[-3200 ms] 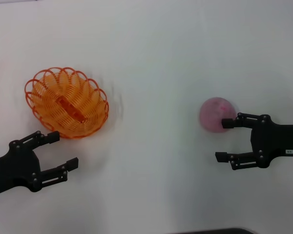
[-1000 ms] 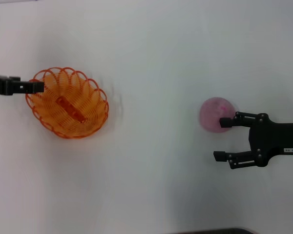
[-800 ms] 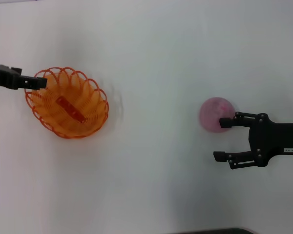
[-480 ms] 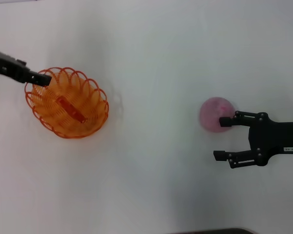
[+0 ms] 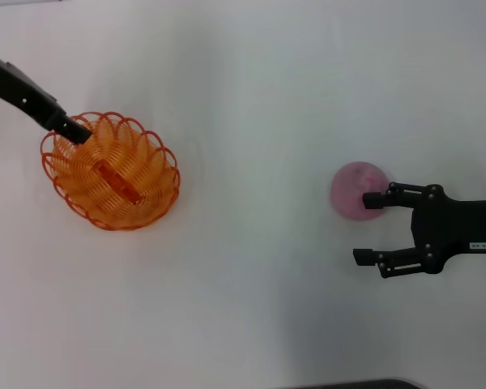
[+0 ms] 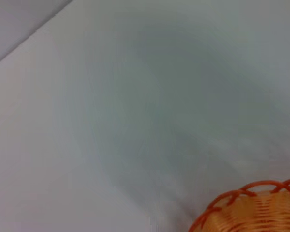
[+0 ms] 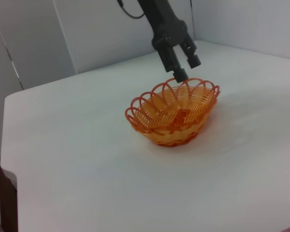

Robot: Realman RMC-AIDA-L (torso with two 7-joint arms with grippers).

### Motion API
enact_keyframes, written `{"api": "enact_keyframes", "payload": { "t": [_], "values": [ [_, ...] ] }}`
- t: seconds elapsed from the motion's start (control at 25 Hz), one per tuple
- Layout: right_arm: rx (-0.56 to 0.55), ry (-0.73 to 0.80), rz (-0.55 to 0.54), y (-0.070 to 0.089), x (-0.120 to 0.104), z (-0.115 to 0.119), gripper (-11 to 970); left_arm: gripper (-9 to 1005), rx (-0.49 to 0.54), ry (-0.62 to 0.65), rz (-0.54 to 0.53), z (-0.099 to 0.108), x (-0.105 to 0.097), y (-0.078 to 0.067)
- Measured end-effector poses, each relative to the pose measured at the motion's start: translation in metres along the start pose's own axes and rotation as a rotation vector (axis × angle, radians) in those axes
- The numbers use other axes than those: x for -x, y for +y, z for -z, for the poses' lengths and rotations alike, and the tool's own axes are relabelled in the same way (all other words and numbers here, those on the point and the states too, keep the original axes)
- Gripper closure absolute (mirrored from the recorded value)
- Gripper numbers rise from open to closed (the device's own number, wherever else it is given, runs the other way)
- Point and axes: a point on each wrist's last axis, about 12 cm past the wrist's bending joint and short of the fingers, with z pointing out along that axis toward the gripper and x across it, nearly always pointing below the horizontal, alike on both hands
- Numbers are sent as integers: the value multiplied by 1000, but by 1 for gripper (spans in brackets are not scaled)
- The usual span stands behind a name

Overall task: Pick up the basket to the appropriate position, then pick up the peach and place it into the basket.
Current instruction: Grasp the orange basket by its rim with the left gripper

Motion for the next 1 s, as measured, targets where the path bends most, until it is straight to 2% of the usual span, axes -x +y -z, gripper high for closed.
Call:
{"api": "enact_keyframes", "payload": {
  "t": [0.28,0.76,1.0],
  "values": [
    [6,2,3,0,1,-1,16,151,28,26,-60,-3,11,-1],
    [11,0,9,-1,3,-5,16,154,44,64,-61,-28,3,-1],
    [9,0,9,-1,3,-5,16,155,49,71,-68,-30,2,-2]
  ]
}}
